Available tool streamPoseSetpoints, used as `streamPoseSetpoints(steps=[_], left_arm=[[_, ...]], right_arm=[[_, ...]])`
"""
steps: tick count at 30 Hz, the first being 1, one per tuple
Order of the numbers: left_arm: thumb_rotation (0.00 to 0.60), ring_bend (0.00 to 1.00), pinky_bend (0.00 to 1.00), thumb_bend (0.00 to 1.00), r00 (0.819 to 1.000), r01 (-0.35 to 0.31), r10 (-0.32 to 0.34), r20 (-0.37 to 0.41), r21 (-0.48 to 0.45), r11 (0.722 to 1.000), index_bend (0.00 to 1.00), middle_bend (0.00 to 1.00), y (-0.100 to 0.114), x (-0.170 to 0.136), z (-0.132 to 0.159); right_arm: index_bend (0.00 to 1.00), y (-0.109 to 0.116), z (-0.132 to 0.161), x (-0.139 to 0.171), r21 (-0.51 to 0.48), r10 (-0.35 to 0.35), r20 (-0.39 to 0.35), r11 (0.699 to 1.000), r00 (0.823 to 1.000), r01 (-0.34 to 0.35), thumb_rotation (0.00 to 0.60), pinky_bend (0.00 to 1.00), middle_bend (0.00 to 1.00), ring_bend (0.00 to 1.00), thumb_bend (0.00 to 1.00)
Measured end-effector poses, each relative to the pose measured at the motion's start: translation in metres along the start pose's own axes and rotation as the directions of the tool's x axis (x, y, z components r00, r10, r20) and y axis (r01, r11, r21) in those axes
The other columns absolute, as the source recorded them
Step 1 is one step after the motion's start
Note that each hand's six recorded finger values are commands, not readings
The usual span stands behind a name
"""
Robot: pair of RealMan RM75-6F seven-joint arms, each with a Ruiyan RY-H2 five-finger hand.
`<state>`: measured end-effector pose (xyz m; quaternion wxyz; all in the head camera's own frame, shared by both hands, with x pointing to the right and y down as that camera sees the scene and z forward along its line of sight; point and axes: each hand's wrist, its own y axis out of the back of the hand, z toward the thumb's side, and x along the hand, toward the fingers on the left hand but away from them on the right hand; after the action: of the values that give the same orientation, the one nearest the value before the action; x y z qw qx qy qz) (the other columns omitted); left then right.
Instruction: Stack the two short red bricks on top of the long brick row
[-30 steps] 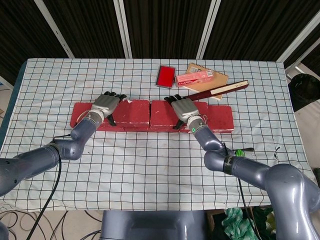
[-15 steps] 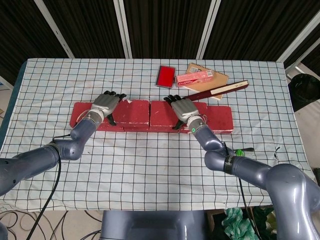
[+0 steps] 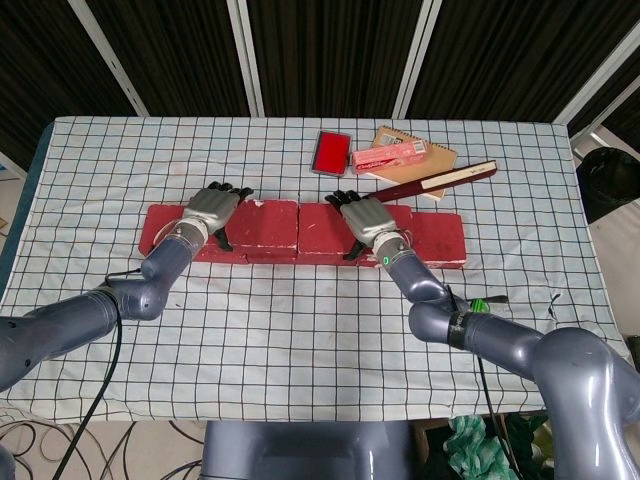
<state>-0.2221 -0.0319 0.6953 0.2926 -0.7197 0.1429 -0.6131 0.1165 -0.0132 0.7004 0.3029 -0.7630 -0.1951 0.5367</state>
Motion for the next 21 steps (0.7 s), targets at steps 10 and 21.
streamPoseSetpoints(steps=[10, 21], left_arm=[[0.6, 0.0, 0.0, 0.0, 1.0, 0.0, 0.0, -0.006, 0.001, 1.0, 0.05, 0.11, 0.0001, -0.0005, -0.003], [0.6, 0.0, 0.0, 0.0, 1.0, -0.005, 0.005, -0.007, -0.005, 1.0, 0.05, 0.11, 0.0024, -0.0016, -0.0035]], right_arm=[[0.0, 0.0038, 0.0011, -0.0007, 0.001, -0.033, -0.004, 0.999, 0.999, 0.033, 0.6, 0.08, 0.0, 0.0, 0.07], [0.0, 0.003, 0.0007, -0.0011, 0.002, -0.033, -0.004, 0.999, 0.999, 0.033, 0.6, 0.08, 0.0, 0.0, 0.07]])
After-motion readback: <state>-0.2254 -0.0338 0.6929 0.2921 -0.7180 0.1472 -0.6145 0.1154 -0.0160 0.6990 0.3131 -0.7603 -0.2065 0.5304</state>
